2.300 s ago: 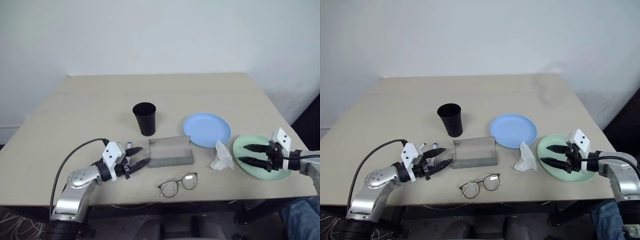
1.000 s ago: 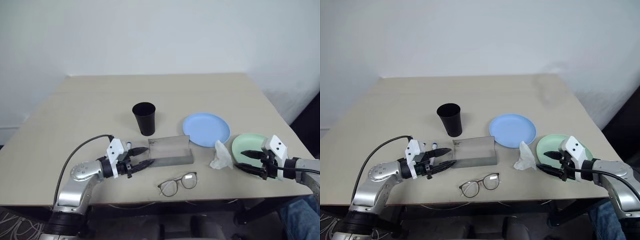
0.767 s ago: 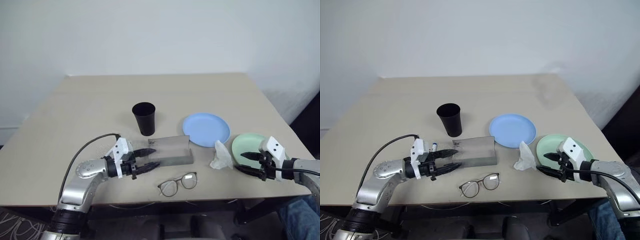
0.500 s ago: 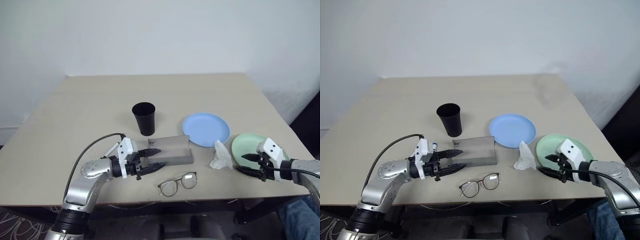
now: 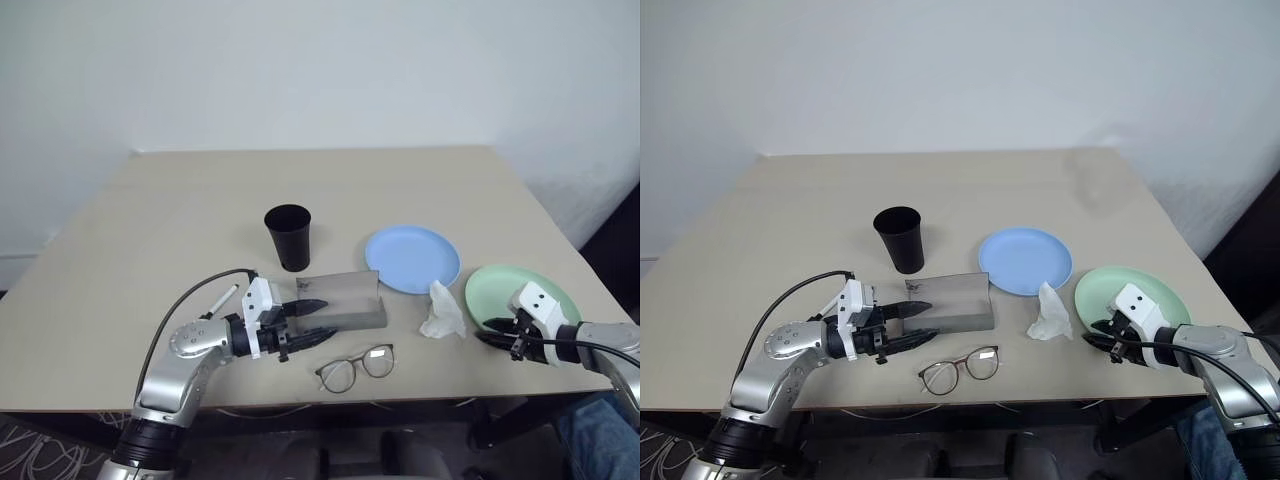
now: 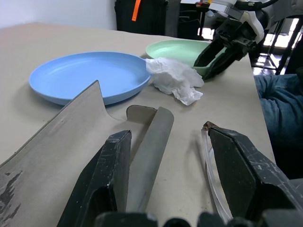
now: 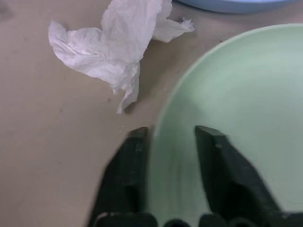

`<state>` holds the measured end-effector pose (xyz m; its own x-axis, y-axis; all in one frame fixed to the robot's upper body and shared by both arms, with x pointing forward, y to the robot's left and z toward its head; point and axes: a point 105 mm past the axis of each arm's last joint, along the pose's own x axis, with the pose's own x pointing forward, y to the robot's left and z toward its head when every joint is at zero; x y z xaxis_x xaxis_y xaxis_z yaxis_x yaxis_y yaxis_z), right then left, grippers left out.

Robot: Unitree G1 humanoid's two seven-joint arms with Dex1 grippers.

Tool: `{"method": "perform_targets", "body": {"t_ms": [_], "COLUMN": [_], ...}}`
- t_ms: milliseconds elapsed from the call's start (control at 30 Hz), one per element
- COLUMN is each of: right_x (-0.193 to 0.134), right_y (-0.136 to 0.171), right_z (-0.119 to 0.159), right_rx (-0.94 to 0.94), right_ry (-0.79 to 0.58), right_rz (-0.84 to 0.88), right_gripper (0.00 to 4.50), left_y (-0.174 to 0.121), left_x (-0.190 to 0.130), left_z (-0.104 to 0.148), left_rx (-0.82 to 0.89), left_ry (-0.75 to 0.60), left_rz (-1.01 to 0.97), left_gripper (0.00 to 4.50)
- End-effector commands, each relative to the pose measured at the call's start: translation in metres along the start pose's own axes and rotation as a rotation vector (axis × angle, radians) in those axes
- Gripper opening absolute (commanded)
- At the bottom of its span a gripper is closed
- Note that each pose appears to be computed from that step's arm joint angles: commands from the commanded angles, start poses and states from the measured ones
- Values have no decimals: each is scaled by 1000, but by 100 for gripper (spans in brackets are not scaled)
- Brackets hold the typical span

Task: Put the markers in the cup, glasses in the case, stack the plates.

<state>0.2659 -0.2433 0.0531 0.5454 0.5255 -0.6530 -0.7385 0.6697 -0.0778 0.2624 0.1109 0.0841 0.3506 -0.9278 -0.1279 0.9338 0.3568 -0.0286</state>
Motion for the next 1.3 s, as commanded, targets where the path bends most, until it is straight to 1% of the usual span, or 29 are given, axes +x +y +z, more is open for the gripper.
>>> {"method": "perform_targets", "body": {"t_ms": [33, 333, 700, 900, 967, 1300], "right_x": [-4, -2, 2, 4, 5, 5], "right_y": [-7, -16, -42, -46, -46, -50], "right_z": [12, 19, 41, 43, 44, 50], "right_rx": [-46, -79, -163, -179, -187, -210], "right_ry": [-31, -48, -116, -113, -115, -123], "right_rz": [-34, -78, -177, -179, -179, -198], "right_gripper": [51, 51, 51, 51, 15, 15], "left_y": [2, 4, 5, 5, 6, 5], "left_x": [2, 3, 6, 5, 5, 6], "left_z": [12, 11, 10, 10, 10, 9], "left_rx": [47, 51, 56, 60, 59, 61], "left_ry": [-28, -29, -28, -29, -29, -29], "left_rz": [0, 6, 7, 11, 15, 18], "left_gripper": [273, 273, 273, 273, 273, 273]}}
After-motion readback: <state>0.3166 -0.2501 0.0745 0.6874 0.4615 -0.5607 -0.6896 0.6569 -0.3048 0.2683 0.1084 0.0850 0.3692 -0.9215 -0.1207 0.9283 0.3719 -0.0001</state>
